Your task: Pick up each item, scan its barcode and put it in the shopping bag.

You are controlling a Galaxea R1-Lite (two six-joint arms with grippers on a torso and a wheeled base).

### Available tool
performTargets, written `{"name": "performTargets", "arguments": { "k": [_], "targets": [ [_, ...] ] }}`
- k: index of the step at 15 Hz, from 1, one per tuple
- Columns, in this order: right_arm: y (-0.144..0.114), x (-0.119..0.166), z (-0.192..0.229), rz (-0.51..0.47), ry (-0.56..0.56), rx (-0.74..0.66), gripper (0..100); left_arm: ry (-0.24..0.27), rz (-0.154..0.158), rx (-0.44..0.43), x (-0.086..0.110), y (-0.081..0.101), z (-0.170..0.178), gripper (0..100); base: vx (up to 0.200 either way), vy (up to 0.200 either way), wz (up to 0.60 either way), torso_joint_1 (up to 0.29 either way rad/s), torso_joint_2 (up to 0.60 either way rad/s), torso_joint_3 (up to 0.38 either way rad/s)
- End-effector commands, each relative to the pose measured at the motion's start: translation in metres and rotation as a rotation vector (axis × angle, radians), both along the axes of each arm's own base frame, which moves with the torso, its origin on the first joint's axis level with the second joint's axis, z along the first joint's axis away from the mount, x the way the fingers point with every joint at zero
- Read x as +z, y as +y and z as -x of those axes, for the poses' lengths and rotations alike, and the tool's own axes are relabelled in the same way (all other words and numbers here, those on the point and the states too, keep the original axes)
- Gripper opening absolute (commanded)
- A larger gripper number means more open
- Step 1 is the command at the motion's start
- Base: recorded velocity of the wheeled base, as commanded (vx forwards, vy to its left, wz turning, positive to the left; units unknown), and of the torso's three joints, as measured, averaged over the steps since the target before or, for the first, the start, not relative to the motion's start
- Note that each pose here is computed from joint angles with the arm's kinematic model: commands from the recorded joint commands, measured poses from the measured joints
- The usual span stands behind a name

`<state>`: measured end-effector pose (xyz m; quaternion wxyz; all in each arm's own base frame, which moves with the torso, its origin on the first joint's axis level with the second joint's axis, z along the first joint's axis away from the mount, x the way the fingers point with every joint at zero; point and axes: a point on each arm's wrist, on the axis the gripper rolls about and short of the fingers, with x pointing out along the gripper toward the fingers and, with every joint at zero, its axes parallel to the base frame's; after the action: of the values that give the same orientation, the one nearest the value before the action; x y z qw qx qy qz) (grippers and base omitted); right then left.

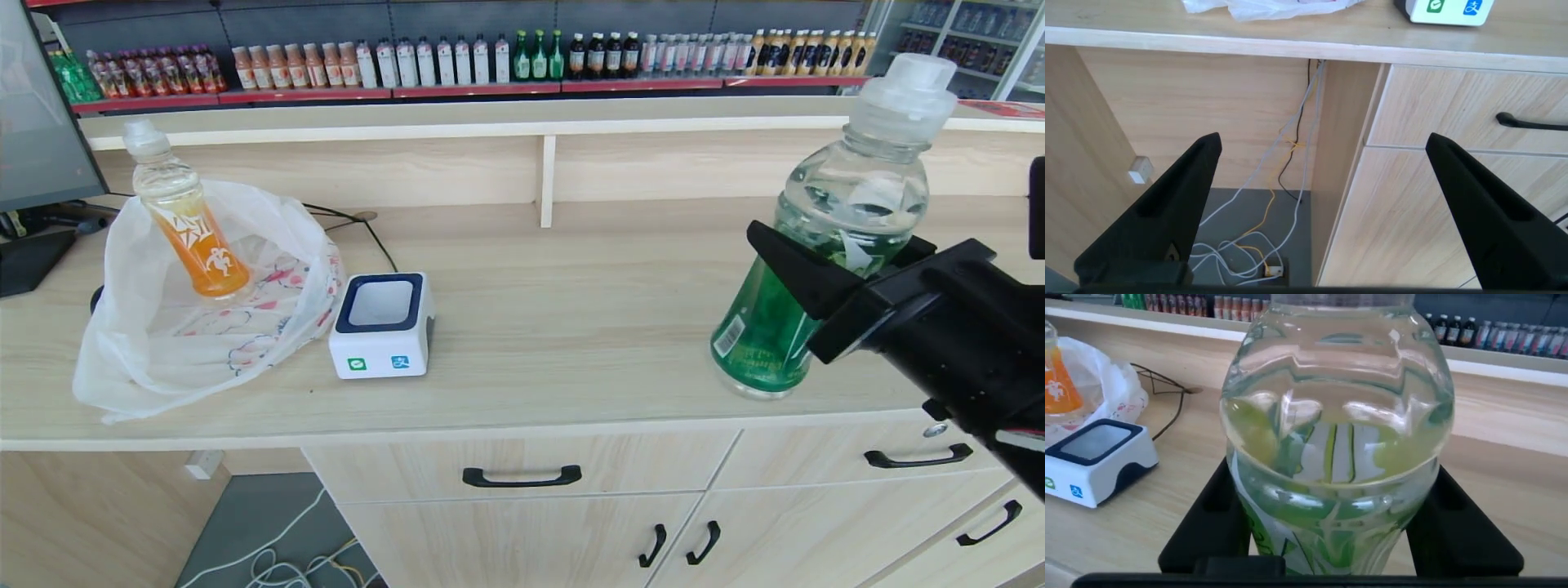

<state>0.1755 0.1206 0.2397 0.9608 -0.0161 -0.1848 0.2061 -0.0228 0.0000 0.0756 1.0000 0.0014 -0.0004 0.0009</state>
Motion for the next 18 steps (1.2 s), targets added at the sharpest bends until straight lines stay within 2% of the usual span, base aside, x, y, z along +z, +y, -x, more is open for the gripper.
{"name": "performTargets", "arguments": {
  "k": [1, 4, 7, 11, 14, 18],
  "targets": [
    [-0.001, 0.003, 0.003, -0.039, -0.001, 0.046, 0, -0.001, 0.000, 0.000, 0.000, 0.000, 0.000, 100, 0.000, 0.000, 0.00, 0.000, 0.00, 0.000],
    [0.003, 0.000, 0.001, -0.074, 0.038, 0.238, 0, -0.001, 0.000, 0.000, 0.000, 0.000, 0.000, 100, 0.000, 0.000, 0.00, 0.000, 0.00, 0.000],
    [0.013, 0.011, -0.012, -0.175, 0.081, 0.410, 0, -0.001, 0.000, 0.000, 0.000, 0.000, 0.000, 100, 0.000, 0.000, 0.00, 0.000, 0.00, 0.000],
    [0.035, 0.031, -0.038, -0.245, 0.065, 0.552, 0, -0.001, 0.000, 0.000, 0.000, 0.000, 0.000, 100, 0.000, 0.000, 0.00, 0.000, 0.00, 0.000],
    [0.052, 0.035, -0.049, -0.308, 0.040, 0.643, 0, -0.001, 0.000, 0.000, 0.000, 0.000, 0.000, 100, 0.000, 0.000, 0.00, 0.000, 0.00, 0.000],
    [0.057, 0.032, -0.044, -0.274, 0.066, 0.823, 0, -0.001, 0.000, 0.001, 0.000, 0.000, 0.000, 100, 0.000, 0.000, 0.00, 0.000, 0.00, 0.000]
  ]
}}
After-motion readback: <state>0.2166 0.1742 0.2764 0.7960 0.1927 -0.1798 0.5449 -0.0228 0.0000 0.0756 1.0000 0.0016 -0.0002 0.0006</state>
